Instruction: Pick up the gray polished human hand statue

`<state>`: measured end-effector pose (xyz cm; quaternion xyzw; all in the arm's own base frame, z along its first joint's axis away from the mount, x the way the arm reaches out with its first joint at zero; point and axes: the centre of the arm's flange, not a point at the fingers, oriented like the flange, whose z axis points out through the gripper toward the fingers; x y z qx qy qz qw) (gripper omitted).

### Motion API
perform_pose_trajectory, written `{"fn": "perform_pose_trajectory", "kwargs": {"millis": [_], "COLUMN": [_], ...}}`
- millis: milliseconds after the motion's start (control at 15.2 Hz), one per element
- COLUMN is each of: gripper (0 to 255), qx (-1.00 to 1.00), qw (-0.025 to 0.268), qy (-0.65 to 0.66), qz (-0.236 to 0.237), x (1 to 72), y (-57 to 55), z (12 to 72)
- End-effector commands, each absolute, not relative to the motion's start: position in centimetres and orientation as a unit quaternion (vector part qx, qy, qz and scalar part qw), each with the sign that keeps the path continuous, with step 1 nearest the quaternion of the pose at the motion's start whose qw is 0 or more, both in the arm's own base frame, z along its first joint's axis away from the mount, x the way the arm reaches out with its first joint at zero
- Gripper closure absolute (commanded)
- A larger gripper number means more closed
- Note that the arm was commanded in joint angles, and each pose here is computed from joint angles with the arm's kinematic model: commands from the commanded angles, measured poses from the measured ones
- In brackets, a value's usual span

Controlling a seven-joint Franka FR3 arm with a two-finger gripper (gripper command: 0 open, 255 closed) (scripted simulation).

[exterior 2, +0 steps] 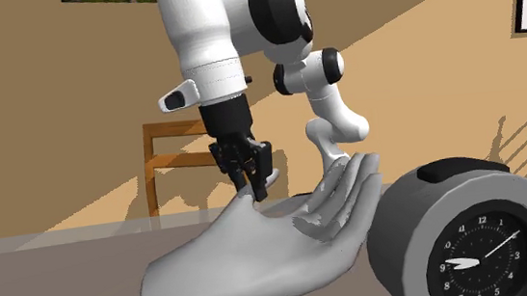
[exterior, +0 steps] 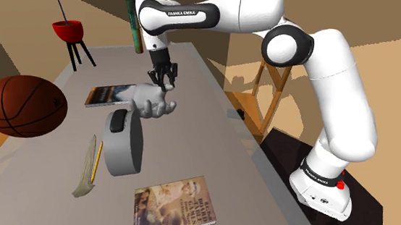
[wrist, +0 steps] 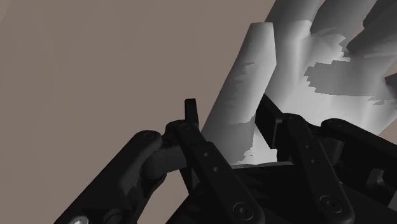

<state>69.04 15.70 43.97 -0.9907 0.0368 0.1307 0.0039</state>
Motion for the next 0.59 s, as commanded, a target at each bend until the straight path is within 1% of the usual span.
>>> {"fn": "perform_pose_trajectory", "kwargs": {"millis": [0, 396, 528], "gripper": [255, 255, 255], "qx": [-0.991, -0.991, -0.991], "qw": [0.005, 0.005, 0.005], "qy": [0.036, 0.036, 0.036], "qz": [0.129, 0.129, 0.129], "x": [69.1, 69.1, 69.1], "y": [15.7, 15.7, 15.7], "z": [45.3, 48.5, 48.6]}}
